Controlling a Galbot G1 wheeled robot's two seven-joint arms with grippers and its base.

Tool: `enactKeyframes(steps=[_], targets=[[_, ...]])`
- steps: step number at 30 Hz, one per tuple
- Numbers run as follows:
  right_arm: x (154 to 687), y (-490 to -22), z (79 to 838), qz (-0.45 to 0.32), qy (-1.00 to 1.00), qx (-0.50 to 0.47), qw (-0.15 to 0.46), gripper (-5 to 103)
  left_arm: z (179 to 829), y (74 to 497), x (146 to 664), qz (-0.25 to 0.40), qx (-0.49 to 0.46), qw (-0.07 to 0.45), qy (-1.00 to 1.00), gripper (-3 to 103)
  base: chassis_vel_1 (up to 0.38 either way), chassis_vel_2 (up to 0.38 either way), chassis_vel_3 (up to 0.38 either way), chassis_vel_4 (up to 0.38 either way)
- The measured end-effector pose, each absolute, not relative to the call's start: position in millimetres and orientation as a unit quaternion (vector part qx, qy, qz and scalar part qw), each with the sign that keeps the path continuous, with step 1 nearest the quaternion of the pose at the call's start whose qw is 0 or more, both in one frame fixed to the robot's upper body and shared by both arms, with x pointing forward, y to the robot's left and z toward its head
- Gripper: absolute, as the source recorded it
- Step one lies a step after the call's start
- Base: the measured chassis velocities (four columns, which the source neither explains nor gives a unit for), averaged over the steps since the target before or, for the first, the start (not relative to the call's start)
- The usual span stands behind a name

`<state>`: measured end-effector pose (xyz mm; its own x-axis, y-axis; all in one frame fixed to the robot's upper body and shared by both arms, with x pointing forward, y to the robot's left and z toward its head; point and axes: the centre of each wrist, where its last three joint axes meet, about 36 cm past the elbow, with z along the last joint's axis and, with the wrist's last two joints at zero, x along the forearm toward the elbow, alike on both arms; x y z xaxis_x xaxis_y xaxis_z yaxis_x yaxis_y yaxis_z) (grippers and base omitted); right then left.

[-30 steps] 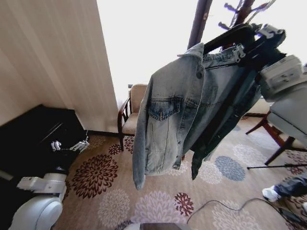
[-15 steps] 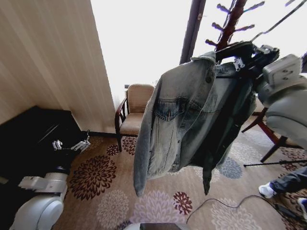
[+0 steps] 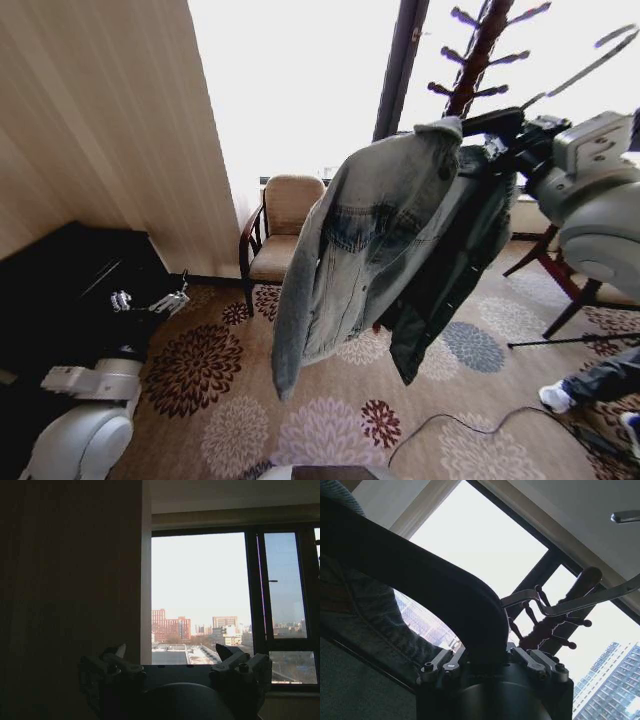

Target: Pick up the clothes from the bed and hang them on the clothes hanger.

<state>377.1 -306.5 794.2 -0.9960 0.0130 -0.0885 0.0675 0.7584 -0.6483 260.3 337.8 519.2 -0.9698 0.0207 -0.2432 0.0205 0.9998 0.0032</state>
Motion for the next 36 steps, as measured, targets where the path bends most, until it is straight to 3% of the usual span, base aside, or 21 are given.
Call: enactKeyframes(steps=[15, 36], targets=[[389.2, -317.4, 787.2, -0.357, 0.933, -0.044, -0.011, 25, 519.0, 337.0, 260.7, -0.002, 0.012, 0.125, 0.992, 100, 0.0, 0.0, 0.0, 0.0], [385.0, -310.7, 779.3, -0.373, 0.927, -0.023, 0.017, 25, 508.4, 334.8, 253.4, 0.003, 0.028, 0.125, 0.992, 100, 0.0, 0.0, 0.0, 0.0]])
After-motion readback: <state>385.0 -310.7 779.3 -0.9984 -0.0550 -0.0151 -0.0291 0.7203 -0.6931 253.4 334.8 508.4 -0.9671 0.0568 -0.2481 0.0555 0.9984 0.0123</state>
